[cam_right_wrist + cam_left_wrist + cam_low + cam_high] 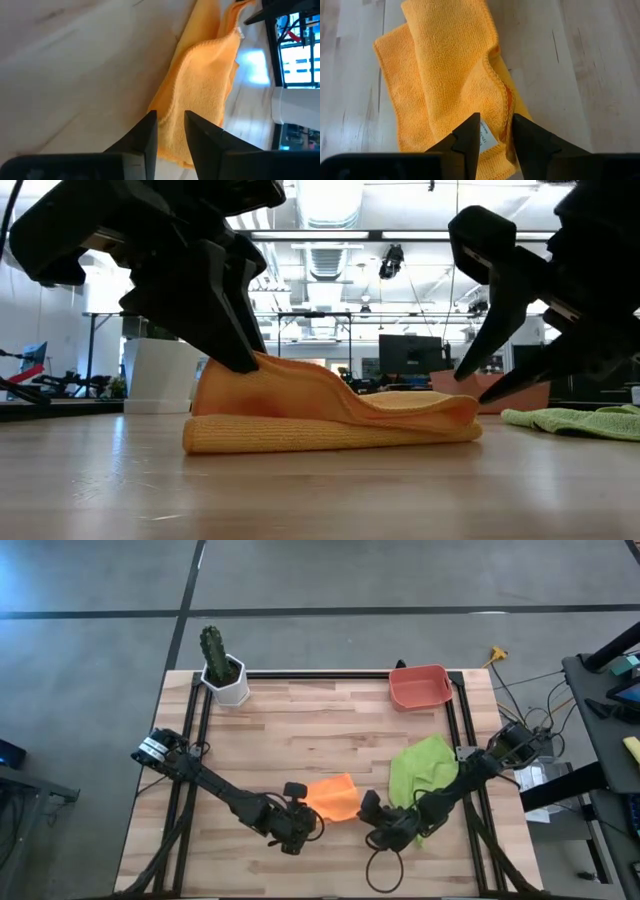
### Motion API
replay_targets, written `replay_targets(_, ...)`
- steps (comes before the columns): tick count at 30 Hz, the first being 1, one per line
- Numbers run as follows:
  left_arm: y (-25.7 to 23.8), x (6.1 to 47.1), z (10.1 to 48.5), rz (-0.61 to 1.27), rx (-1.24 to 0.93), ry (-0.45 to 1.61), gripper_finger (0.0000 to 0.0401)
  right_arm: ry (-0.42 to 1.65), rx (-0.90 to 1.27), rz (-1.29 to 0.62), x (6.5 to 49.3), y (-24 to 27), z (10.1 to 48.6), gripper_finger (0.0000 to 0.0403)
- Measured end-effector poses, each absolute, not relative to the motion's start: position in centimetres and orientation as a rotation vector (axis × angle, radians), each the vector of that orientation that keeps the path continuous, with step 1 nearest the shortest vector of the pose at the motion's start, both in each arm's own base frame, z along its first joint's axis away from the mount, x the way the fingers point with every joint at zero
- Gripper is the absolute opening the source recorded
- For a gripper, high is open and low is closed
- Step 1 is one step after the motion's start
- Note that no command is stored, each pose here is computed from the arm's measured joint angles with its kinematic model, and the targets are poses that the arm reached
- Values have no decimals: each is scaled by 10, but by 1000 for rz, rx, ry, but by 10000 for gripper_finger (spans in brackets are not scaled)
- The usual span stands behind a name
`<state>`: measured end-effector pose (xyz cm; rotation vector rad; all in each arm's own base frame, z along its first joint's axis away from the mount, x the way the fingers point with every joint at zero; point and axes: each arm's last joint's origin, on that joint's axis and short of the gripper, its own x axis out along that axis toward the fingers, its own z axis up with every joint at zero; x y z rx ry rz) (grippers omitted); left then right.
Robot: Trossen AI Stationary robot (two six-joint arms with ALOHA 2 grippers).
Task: Roll microfiber towels into tight, uniform cylinder then place into a basket
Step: Fold the orange microfiber cloth
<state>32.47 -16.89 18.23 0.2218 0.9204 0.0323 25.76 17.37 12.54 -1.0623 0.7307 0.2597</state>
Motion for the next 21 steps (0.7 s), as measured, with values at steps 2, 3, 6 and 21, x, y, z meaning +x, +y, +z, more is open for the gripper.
replay_targets(2, -169, 325, 182, 32, 222, 920, 96, 730, -1047, 254, 258, 174, 125, 86)
replay_targets(3, -169, 325, 182, 32, 222, 921, 96, 731, -1036, 252, 258, 174, 125, 85)
replay_targets(6, -169, 325, 182, 30, 221, 921, 96, 735, -977, 228, 259, 172, 126, 86)
replay_targets(21, -169, 325, 182, 26, 220, 923, 96, 720, -763, 208, 265, 170, 127, 118)
